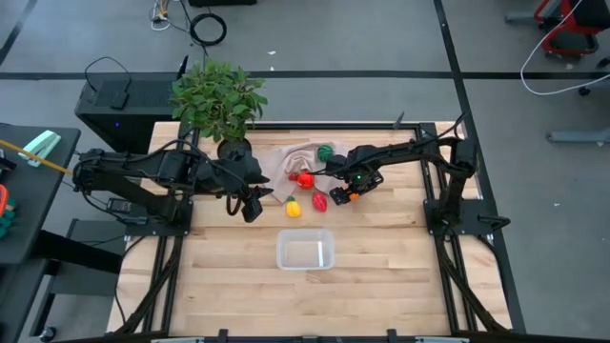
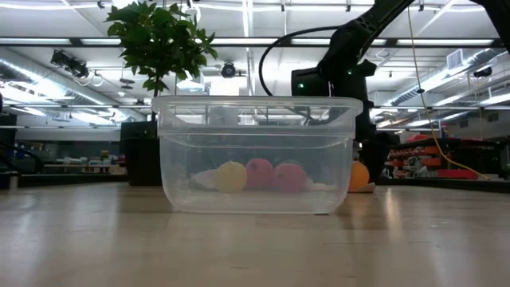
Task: Pick and placing Produce into tupperware
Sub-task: Put the orange into the transparent bin
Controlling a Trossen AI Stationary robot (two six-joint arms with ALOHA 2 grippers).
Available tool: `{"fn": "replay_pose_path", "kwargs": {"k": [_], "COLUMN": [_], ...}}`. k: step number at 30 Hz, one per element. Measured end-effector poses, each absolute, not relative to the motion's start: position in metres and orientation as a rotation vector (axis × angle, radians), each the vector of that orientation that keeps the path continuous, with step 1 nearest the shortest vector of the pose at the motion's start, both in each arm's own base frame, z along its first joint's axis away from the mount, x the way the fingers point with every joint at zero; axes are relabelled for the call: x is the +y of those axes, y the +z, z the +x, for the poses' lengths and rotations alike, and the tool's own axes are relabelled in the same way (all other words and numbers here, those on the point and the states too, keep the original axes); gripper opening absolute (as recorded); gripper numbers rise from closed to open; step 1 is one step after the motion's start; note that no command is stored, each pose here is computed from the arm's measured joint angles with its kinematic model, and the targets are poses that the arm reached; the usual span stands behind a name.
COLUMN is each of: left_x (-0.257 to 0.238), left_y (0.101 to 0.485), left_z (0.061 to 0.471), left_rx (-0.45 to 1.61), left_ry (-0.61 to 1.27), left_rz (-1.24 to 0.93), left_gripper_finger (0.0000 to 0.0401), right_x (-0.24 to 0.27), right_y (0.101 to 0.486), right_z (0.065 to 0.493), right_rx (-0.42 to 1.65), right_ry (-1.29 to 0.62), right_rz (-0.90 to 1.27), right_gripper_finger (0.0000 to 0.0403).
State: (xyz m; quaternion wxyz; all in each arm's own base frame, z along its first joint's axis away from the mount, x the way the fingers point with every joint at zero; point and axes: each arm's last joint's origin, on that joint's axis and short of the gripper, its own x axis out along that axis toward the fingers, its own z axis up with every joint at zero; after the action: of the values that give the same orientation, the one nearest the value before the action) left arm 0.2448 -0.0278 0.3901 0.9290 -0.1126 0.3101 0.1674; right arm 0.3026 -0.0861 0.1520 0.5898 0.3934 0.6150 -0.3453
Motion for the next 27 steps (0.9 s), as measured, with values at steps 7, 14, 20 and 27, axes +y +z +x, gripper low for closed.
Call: {"fn": "replay_pose_path", "kwargs": {"k": [7,14,20,27], "left_x": [-0.0277,-0.0277,-0.0277,-0.0277], "left_y": [0.3901,0.3901,0.3901,0.3901], "left_z": [0.2447,0.2448,0.2447,0.2448], "left_rx": [0.635,0.636,0.635,0.636], "left_ry": [0.343,0.343,0.343,0.343], "left_rz": [-0.231,-0.231,-0.231,-0.231], "left_gripper_finger": [0.0142,0.0138,0.0146,0.014], "right_x": [-0.0874,-0.0887,-0.0887,-0.0887], "right_y": [0.1539,0.1539,0.1539,0.1539], "right_z": [0.3041,0.3078,0.3078,0.3078], "right_rx": [1.419,1.379,1.377,1.377], "right_ry": [-0.814,-0.8,-0.804,-0.805], "right_rz": [0.894,0.885,0.889,0.89], "right_gripper_finger": [0.0319,0.0318,0.0303,0.0258]}}
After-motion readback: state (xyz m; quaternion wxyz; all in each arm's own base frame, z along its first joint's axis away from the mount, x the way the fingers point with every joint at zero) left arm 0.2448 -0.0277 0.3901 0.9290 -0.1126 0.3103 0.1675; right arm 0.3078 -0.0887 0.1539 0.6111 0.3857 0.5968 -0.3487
